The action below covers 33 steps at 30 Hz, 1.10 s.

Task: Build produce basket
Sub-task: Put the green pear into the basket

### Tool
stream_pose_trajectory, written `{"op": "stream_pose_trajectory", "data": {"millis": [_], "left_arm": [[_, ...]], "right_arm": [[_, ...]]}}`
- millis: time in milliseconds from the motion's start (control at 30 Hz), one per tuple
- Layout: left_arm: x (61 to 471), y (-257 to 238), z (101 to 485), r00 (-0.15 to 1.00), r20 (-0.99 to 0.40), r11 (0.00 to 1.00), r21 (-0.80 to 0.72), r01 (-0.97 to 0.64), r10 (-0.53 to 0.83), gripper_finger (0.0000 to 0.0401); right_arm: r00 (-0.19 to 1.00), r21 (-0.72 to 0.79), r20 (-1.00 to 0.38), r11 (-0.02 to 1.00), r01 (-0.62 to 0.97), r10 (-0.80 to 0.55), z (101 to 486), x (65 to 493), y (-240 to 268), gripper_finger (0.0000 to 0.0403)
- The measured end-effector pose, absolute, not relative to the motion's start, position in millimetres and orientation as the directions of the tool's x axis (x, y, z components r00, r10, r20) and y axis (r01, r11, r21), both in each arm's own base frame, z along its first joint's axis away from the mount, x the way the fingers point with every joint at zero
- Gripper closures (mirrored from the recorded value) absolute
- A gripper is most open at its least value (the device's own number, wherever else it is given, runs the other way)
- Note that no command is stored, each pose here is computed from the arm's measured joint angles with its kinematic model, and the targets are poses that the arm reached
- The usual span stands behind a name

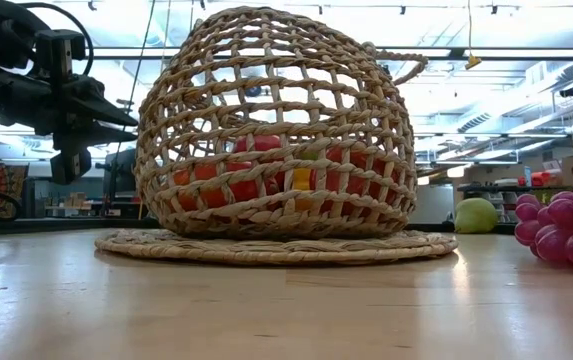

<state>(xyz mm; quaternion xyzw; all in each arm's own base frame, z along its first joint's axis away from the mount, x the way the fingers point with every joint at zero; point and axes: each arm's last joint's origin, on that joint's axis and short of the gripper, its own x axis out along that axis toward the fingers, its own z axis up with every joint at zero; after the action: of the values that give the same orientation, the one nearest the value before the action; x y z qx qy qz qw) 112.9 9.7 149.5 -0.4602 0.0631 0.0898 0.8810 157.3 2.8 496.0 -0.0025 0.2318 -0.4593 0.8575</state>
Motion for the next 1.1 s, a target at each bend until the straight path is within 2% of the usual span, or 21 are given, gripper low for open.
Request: {"op": "stream_pose_trajectory", "data": {"millis": [167,467,667,767,933,1100], "left_arm": [[112.9,9.8,149.5,0.976,-0.195,0.56,-0.799,-0.217,0.1,0.0311],[112.9,9.7,149.4,0.976,-0.194,0.56,-0.8,-0.217,0.1,0.0311],[112.9,9.7,149.5,0.976,-0.194,0.56,-0.8,-0.216,0.1,0.0313],[112.9,9.8,149.5,0.976,-0.194,0.56,-0.8,-0.217,0.1,0.0316],[112.9,9.8,149.4,0.976,-0.195,0.56,-0.799,-0.217,0.1,0.0313],[112.9,9.7,149.4,0.976,-0.195,0.56,-0.799,-0.217,0.1,0.031]], "right_arm": [[0.438,-0.179,-0.43,0.55,0.816,-0.789,466.1,138.2,-9.1,0.0055],[0.5,0.028,-0.539,0.579,0.815,-0.678,387.5,131.5,-26.8,0.0055],[0.439,0.023,-0.673,0.576,0.817,-0.595,333.7,143.2,-46.9,0.0055],[0.383,0.021,-0.714,0.528,0.849,-0.586,315.2,146.3,-63.8,0.0055],[0.382,0.09,-0.719,0.467,0.879,-0.581,301.6,148.5,-92.1,0.0055],[0.339,0.153,-0.695,0.33,0.931,-0.634,298.4,146.9,-122.3,0.0055]]}}
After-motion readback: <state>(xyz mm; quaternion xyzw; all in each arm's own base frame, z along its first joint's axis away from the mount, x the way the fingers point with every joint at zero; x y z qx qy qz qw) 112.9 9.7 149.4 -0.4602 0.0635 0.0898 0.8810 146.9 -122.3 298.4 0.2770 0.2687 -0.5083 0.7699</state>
